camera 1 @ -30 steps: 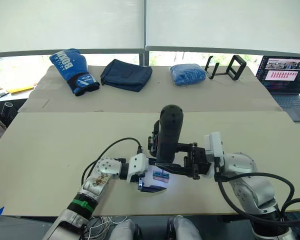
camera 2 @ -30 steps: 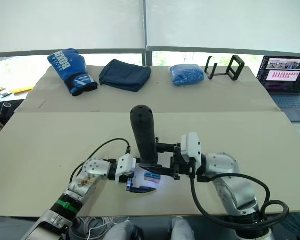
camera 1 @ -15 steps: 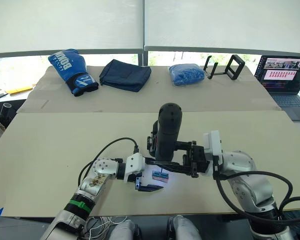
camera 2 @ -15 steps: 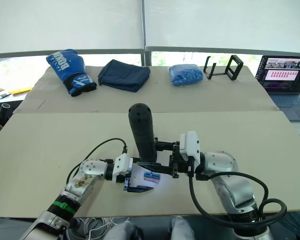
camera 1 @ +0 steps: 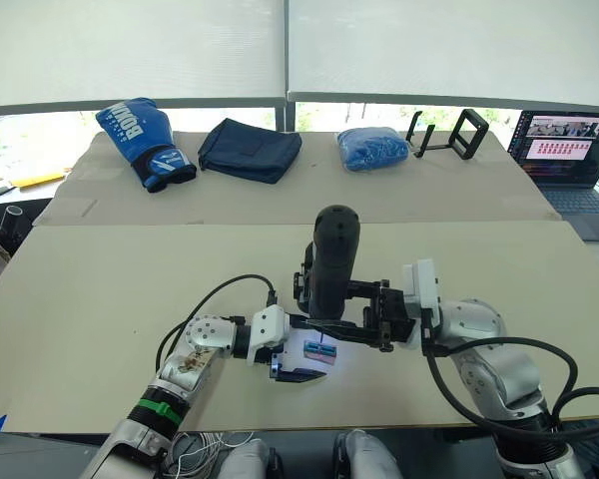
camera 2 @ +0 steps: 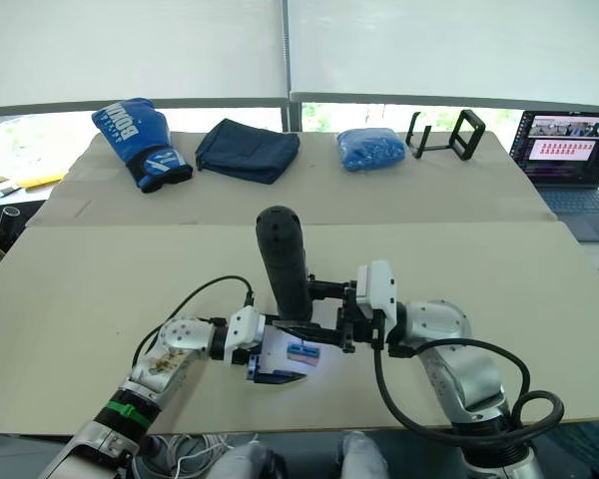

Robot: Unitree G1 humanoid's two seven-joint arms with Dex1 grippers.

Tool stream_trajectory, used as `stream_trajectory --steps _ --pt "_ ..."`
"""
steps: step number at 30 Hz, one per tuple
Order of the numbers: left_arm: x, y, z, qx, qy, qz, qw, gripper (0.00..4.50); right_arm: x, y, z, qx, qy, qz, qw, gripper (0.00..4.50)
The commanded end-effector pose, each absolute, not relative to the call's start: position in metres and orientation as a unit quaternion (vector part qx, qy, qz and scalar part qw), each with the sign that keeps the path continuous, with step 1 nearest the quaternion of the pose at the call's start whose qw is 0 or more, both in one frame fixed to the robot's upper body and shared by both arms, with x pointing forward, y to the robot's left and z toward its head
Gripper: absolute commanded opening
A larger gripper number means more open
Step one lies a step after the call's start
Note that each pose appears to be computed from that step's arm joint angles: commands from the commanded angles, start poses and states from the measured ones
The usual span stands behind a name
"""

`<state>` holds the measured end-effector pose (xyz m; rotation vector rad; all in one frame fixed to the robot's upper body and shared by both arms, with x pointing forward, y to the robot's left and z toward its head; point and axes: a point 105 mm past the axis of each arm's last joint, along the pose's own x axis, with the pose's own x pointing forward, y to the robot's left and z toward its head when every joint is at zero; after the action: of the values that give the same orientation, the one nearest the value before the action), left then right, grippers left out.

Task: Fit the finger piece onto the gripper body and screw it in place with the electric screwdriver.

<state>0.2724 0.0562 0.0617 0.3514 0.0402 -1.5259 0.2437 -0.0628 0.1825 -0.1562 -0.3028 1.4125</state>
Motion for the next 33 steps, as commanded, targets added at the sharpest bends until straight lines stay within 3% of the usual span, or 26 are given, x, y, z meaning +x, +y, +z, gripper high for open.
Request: stream_trajectory --steps 1,33 --pt "0.2705 0.0655 0.0457 0.156 0.054 -0.680 0.714 4.47 0.2376 -0.0606 0.1969 -0.080 -0.180 0.649 0.735 1.93" --pt "0.2686 0.0656 0.0432 0.154 0.058 -0.681 0.714 4.47 0.2335 -0.0585 0.1938 -0.072 -0.172 0.655 0.733 1.93"
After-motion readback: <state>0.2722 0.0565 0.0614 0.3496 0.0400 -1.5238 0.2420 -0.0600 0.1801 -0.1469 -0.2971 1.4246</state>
